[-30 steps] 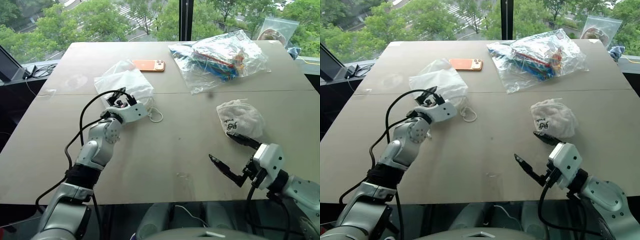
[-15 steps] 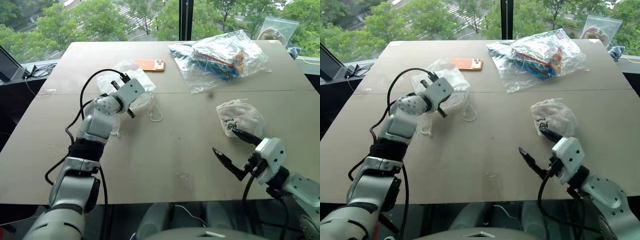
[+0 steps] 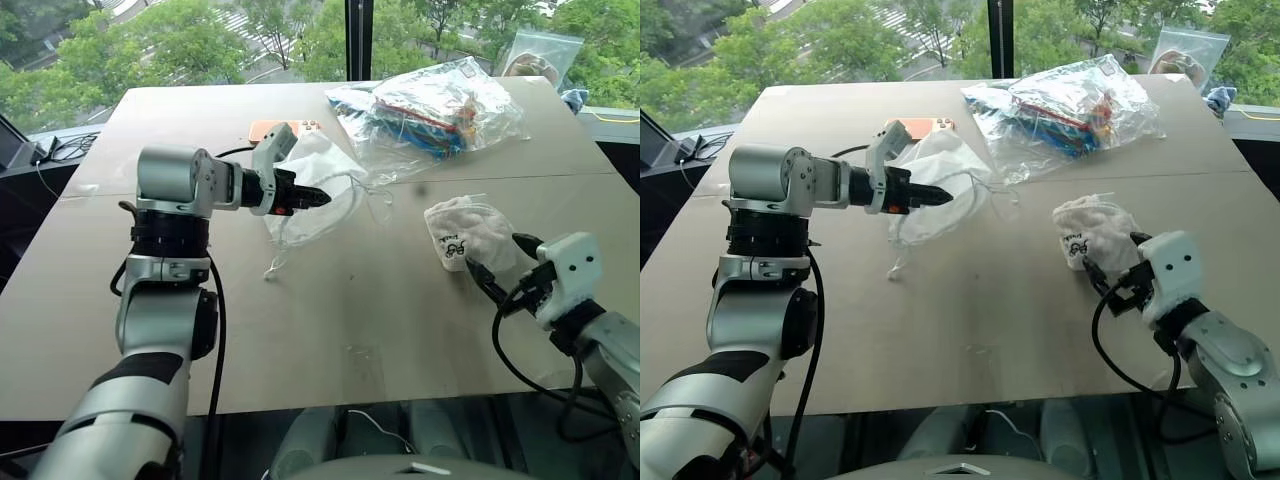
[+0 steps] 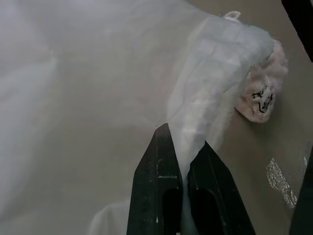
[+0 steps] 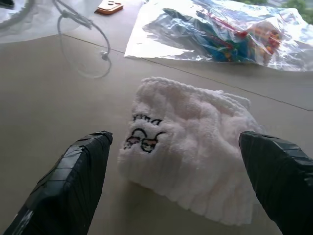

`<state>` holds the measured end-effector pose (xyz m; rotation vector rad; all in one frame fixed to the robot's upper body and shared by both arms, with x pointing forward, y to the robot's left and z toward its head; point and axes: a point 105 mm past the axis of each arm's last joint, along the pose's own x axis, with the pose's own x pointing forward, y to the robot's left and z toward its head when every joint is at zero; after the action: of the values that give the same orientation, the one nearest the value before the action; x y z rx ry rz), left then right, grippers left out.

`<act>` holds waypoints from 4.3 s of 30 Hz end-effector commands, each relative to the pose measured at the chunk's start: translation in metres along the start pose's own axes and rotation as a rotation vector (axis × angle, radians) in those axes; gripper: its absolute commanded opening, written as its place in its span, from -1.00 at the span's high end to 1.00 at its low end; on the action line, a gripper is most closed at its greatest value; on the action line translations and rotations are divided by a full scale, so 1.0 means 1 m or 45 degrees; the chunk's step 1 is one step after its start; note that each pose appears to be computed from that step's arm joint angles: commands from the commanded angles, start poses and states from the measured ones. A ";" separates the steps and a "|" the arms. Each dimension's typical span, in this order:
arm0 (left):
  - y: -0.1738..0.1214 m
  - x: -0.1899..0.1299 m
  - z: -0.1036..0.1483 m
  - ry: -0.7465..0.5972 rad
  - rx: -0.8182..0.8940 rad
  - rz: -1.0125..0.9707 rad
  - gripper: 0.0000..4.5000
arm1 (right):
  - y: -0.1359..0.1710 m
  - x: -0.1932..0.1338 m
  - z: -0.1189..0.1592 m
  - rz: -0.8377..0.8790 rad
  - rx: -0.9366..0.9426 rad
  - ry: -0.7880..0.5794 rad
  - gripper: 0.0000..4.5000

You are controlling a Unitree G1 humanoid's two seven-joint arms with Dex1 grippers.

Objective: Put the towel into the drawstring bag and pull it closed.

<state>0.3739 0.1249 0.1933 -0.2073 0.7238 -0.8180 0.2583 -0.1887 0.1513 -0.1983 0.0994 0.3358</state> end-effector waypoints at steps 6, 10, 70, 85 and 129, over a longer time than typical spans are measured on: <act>-0.016 0.006 0.004 -0.054 -0.097 -0.063 0.99 | -0.024 0.021 -0.003 -0.160 0.187 0.068 -1.00; -0.021 0.009 0.003 -0.059 -0.078 -0.056 0.99 | -0.018 0.036 0.006 -0.079 0.240 0.104 -1.00; 0.003 0.034 -0.003 -0.030 0.363 0.260 1.00 | 0.105 0.071 -0.022 0.681 0.278 0.317 0.54; -0.002 0.026 -0.003 -0.049 0.371 0.245 1.00 | 0.113 0.077 0.005 0.807 0.299 0.321 -0.97; -0.026 0.024 -0.027 -0.017 0.283 0.026 1.00 | 0.137 0.169 0.008 0.552 0.158 0.044 0.99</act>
<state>0.3580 0.0952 0.1700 -0.0234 0.6079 -0.8446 0.3608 -0.0022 0.1030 -0.0297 0.2804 0.8026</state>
